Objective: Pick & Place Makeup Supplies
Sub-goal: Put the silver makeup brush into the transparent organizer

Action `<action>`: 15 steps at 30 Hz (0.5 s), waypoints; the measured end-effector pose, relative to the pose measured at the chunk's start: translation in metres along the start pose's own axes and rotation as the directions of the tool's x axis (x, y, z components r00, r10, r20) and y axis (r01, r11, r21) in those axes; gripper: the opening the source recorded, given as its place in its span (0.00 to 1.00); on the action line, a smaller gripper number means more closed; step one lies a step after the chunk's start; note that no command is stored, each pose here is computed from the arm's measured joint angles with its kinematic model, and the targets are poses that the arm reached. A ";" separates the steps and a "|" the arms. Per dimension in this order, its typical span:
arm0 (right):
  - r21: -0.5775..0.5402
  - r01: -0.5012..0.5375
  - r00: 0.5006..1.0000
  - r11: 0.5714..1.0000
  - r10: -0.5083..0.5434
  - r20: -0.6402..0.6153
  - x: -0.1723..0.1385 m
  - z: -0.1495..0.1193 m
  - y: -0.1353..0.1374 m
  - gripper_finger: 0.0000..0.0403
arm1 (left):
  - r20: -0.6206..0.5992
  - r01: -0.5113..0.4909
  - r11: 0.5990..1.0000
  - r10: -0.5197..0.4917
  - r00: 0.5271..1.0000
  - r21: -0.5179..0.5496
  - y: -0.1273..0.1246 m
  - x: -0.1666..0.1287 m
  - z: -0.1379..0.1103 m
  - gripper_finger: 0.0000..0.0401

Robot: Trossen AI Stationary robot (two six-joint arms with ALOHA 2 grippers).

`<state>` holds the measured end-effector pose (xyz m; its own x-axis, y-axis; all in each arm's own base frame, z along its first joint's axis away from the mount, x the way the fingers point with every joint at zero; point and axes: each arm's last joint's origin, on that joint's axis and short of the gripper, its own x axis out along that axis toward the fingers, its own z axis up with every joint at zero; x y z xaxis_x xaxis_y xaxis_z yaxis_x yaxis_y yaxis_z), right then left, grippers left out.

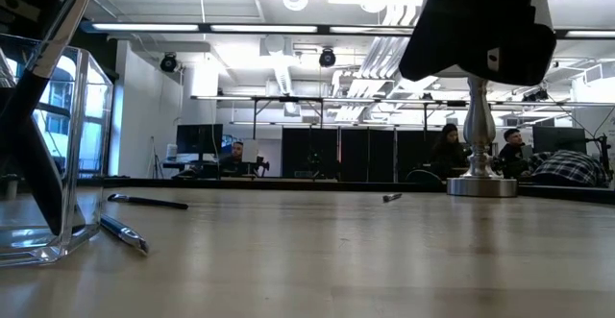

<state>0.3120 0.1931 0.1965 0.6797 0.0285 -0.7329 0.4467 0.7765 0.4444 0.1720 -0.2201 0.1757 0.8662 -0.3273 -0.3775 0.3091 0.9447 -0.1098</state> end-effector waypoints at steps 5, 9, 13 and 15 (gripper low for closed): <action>0.000 0.002 1.000 1.000 -0.002 0.004 0.000 0.001 0.000 0.01 | 0.083 -0.025 0.999 0.029 0.996 -0.044 0.003 -0.012 0.018 0.34; -0.003 0.011 1.000 1.000 -0.011 0.018 0.001 0.003 -0.001 0.00 | 0.180 -0.082 0.997 0.082 0.980 -0.008 0.009 -0.030 0.038 0.34; -0.023 0.016 0.999 1.000 -0.016 0.028 0.003 0.009 -0.004 0.01 | 0.224 -0.138 0.985 0.112 0.968 0.107 0.014 -0.044 0.050 0.34; -0.020 0.016 0.999 1.000 -0.015 0.037 0.005 0.013 -0.005 0.01 | 0.231 -0.161 0.978 0.127 0.964 0.133 0.017 -0.050 0.054 0.34</action>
<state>0.3206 0.1805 0.1976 0.6940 -0.0070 -0.7200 0.4458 0.7894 0.4220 0.1554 -0.1887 0.2418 0.9657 -0.2003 -0.1653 0.2149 0.9737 0.0756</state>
